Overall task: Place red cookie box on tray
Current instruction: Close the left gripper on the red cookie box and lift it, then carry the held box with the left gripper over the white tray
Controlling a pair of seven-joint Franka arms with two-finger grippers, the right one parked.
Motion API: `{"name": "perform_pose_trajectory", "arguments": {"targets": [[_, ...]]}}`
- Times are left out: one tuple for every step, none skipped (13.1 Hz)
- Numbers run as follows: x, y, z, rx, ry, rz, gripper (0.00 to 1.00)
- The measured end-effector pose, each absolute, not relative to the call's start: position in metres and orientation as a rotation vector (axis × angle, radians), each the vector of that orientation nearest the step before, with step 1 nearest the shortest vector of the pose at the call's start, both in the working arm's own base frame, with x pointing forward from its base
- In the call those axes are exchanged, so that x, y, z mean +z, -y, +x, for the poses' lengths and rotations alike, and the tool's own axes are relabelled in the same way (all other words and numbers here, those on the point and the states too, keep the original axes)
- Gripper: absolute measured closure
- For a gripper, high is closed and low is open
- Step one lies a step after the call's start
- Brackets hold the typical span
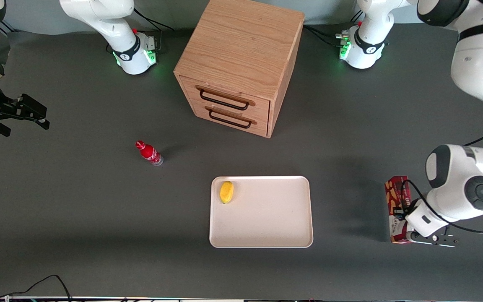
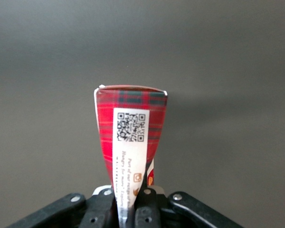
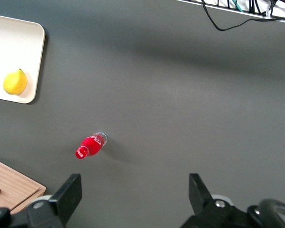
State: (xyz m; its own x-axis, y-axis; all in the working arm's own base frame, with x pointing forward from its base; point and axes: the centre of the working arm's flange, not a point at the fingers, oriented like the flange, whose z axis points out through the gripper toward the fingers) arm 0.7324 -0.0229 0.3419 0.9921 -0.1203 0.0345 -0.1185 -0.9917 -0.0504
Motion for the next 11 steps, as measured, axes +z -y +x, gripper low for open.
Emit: {"name": "perform_pose_trajectory", "arguments": {"targets": [[0.384,0.037,0.726,-0.033,-0.169,-3.084,0.87],[0.421,0.053,0.717,-0.006,-0.146,-3.079,0.87],[0.455,0.073,0.706,0.009,-0.120,-3.074,0.87],[0.481,0.096,0.695,0.013,-0.089,-3.072,0.87],[0.501,0.123,0.684,0.007,-0.050,-3.076,0.87],[0.513,0.152,0.676,-0.007,-0.008,-3.086,0.87],[0.518,0.181,0.669,-0.023,0.035,-3.099,0.87],[0.518,0.206,0.663,-0.032,0.071,-3.108,0.87],[0.514,0.230,0.659,-0.047,0.091,-3.120,0.87],[0.506,0.250,0.660,-0.077,0.105,-3.139,0.87],[0.491,0.269,0.664,-0.109,0.119,-3.163,0.87]]}}
